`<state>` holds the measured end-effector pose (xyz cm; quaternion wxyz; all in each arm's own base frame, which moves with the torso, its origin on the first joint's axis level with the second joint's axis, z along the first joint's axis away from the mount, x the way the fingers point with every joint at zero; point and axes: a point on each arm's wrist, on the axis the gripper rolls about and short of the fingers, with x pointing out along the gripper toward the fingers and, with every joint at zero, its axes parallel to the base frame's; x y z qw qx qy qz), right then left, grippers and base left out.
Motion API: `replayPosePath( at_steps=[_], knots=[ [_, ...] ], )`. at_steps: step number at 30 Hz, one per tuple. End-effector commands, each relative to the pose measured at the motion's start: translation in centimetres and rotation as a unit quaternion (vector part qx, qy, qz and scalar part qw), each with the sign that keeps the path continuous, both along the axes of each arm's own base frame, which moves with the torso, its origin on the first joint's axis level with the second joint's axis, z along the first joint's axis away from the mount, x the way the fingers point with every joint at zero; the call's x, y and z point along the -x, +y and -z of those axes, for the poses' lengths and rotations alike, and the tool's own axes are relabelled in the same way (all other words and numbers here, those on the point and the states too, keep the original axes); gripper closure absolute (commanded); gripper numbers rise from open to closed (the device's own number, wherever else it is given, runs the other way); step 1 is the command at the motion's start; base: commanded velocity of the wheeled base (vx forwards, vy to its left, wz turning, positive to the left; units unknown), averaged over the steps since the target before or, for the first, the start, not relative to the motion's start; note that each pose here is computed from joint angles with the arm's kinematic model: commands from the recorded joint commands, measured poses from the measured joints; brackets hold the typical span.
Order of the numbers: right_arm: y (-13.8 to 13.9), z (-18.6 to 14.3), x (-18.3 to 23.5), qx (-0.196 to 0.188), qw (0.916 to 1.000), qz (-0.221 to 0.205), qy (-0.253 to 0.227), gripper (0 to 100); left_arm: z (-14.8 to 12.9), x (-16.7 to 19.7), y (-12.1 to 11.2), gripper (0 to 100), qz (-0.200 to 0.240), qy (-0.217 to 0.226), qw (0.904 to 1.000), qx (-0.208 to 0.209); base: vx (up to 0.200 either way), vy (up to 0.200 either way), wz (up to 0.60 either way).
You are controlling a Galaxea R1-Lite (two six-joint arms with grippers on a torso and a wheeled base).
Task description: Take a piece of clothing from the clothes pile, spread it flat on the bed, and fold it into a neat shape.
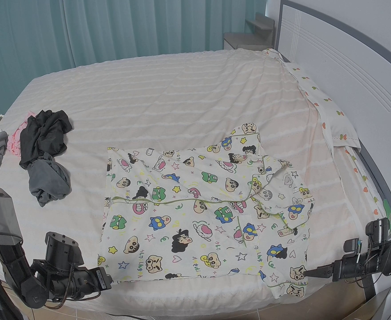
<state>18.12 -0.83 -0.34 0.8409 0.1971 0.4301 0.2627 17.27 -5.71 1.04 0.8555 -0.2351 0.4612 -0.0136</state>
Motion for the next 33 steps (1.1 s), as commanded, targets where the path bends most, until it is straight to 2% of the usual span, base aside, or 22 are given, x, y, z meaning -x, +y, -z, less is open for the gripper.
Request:
replayPosePath(
  at_steps=[1,7,15,24,25,33],
  knots=[
    [1.1,1.3,-0.5,-0.001,0.9994,-0.029,0.019,0,-0.1,0.3,0.0,100,0.004,0.002,1.0000,0.007,0.000,0.000,0.00],
    [2.4,2.0,-0.9,0.002,0.9979,-0.063,0.013,0,-0.1,0.3,0.0,100,0.005,0.003,1.0000,0.008,0.000,0.000,0.00],
    [3.1,3.6,-1.3,0.019,0.9973,-0.070,0.013,0,-0.2,0.3,0.0,100,0.005,0.001,0.9999,0.009,0.000,0.000,0.00],
    [4.8,3.2,-1.3,0.004,0.9961,-0.087,0.010,0,-0.2,0.3,0.0,100,0.005,0.000,0.9999,0.010,0.000,0.000,0.00],
    [4.9,3.2,-1.4,0.001,0.9964,-0.085,0.007,100,-0.2,0.3,0.0,100,0.005,0.000,0.9999,0.010,0.000,0.000,0.00],
    [4.8,3.3,-1.2,-0.001,0.9968,-0.078,0.019,100,-0.3,0.3,0.0,100,0.005,-0.003,0.9999,0.010,0.000,0.000,0.00]
  ],
)
